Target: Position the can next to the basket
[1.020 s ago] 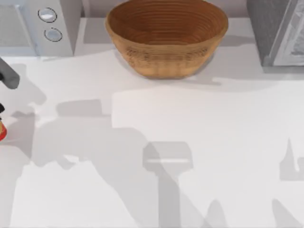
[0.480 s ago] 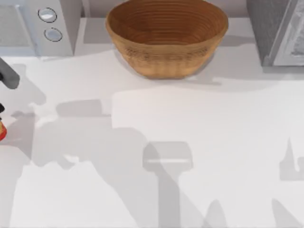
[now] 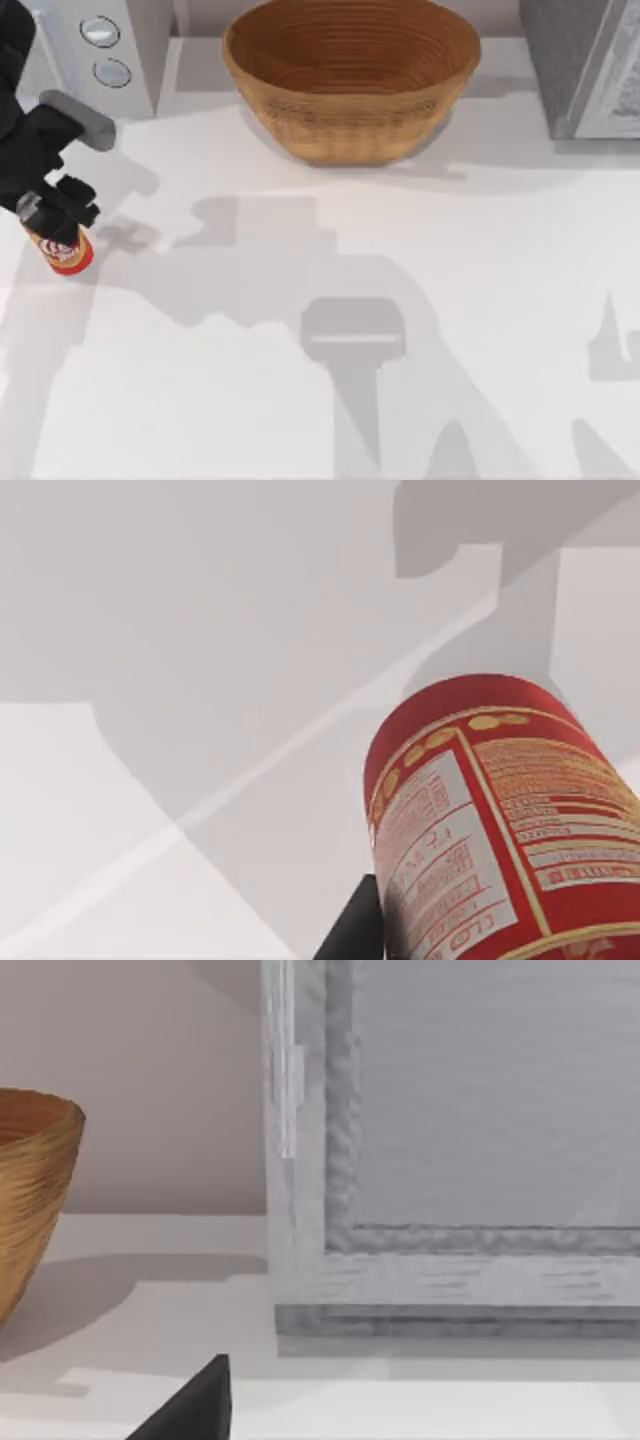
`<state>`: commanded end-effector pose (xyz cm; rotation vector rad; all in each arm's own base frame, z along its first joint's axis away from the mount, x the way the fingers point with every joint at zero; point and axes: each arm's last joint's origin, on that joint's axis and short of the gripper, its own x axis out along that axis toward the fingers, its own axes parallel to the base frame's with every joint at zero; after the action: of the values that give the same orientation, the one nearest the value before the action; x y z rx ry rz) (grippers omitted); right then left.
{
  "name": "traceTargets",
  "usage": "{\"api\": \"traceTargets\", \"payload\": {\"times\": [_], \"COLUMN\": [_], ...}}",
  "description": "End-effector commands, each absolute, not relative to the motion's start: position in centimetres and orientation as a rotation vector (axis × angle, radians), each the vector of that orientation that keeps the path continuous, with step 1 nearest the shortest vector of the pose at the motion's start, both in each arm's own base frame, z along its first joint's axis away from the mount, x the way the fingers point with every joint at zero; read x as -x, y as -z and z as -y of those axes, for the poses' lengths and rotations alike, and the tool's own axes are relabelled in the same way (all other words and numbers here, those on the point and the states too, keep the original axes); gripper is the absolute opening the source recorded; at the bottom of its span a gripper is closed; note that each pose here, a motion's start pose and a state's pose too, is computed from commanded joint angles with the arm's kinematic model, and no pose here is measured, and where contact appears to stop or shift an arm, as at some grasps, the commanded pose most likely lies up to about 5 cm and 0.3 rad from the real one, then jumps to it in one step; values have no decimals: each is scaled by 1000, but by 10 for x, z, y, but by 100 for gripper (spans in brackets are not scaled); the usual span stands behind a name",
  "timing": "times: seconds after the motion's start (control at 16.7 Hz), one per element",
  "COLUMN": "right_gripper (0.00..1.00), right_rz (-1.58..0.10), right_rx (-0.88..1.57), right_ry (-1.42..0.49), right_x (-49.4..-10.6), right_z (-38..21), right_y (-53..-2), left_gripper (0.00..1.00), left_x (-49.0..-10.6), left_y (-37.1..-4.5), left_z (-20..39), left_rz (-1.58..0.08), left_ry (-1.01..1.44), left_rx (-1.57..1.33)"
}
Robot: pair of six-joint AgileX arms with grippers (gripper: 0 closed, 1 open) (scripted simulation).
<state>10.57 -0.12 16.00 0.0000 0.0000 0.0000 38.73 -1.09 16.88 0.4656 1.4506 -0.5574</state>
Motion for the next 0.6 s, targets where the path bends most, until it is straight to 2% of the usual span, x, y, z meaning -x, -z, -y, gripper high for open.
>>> {"api": "traceTargets", "payload": {"times": [0.6], "right_gripper": [100], "right_rz": [0], "right_rx": [0], "right_ry": [0], "right_x": [-106], "right_z": [1], "right_y": [-160], "left_gripper": [0], "left_x": [-386], "left_y": [-180], "left_z": [178], "left_rz": [-1553], "left_ry": [340], "left_rx": [-126]}}
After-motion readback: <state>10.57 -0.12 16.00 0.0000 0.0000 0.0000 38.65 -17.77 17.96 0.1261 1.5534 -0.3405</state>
